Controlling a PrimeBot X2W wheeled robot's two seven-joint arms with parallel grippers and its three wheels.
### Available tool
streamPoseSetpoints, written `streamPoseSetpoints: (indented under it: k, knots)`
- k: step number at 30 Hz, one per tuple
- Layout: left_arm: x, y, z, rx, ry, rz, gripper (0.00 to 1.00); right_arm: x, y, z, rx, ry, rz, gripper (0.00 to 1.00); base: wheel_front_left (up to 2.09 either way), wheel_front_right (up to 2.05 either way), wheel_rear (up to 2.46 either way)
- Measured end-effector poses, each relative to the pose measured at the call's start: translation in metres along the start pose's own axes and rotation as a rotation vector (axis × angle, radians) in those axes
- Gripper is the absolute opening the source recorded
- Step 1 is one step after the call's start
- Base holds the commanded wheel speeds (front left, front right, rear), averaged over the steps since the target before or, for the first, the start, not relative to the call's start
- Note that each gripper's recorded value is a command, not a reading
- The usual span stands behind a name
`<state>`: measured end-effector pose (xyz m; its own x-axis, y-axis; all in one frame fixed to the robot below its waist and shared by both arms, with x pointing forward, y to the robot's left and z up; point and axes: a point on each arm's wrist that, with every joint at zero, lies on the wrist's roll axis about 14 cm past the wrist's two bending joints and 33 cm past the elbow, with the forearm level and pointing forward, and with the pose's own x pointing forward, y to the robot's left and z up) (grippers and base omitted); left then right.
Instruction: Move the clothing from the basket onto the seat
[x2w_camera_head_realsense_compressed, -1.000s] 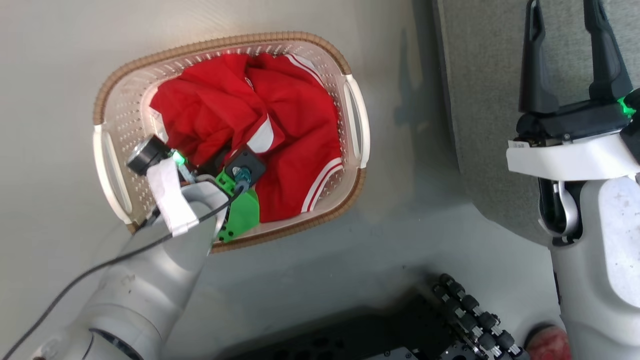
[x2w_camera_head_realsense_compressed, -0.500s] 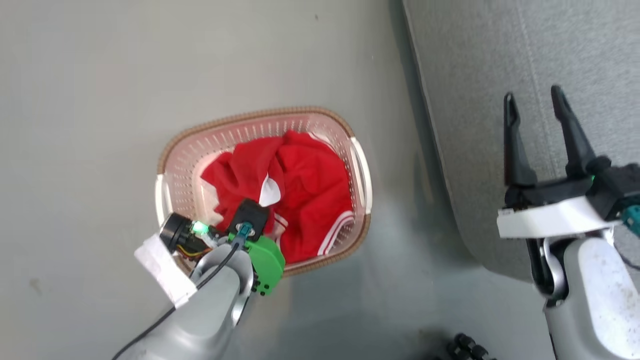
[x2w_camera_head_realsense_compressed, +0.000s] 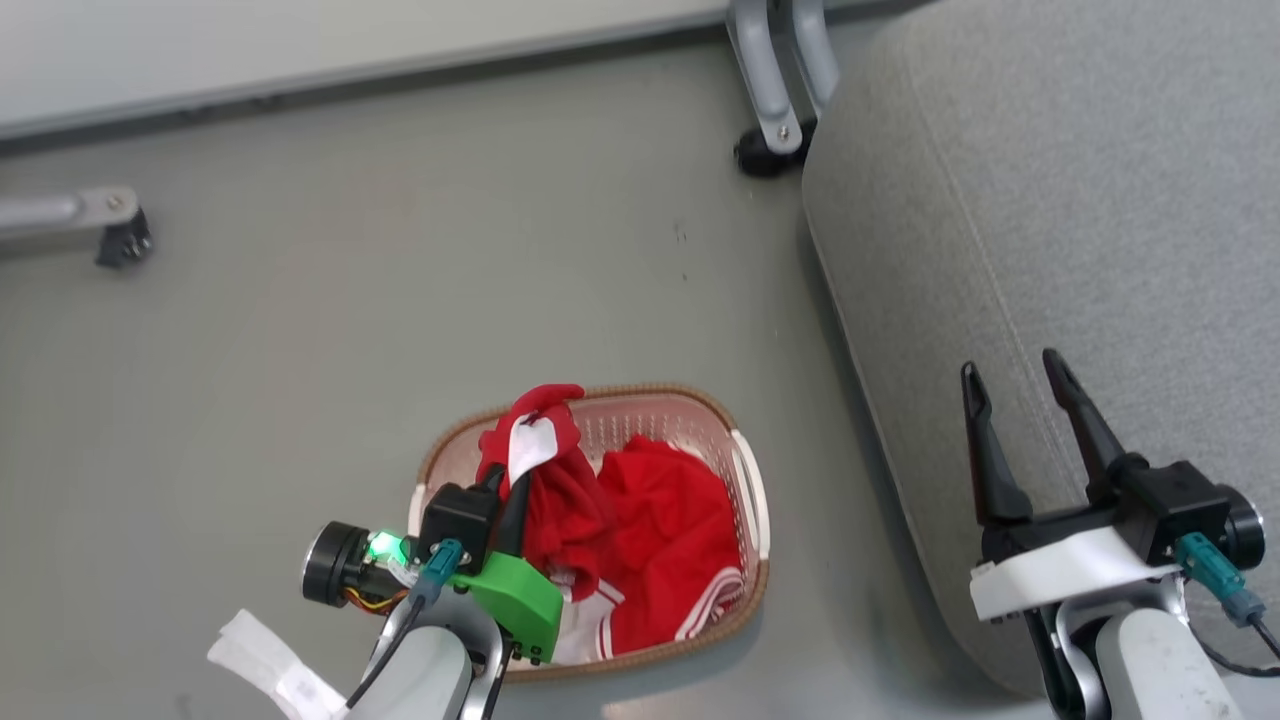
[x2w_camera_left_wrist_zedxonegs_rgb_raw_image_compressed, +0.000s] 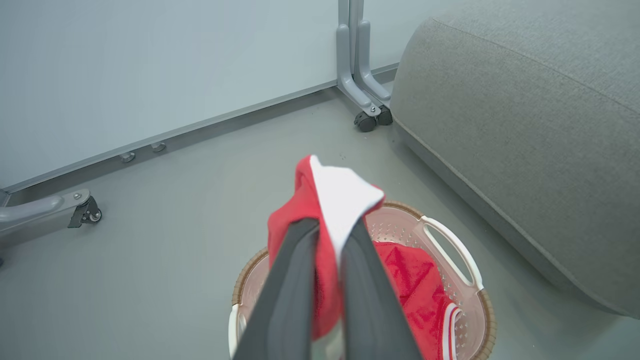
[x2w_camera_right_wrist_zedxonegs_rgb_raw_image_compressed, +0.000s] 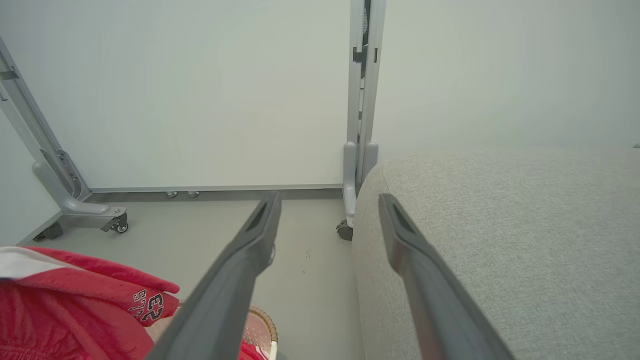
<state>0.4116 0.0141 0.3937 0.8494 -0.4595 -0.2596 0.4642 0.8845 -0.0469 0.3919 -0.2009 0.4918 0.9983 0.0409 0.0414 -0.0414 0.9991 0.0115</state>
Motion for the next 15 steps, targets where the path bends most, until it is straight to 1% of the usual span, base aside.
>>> streamPoseSetpoints:
  k: [3, 8, 15]
  knots:
    - [-0.011, -0.001, 0.031, -0.012, -0.09, 0.015, 0.0, -0.011, 0.005, 0.012, 0.006, -0.03, 0.01, 1.0, 0.0, 0.0, 0.0]
    - [-0.028, -0.004, 0.082, 0.002, -0.242, 0.026, 0.0, -0.025, 0.012, 0.032, 0.007, -0.09, 0.027, 1.0, 0.0, 0.0, 0.0]
    - [-0.05, -0.008, 0.139, 0.029, -0.415, 0.033, 0.0, -0.035, 0.025, 0.047, 0.012, -0.136, 0.062, 1.0, 0.0, 0.0, 0.0]
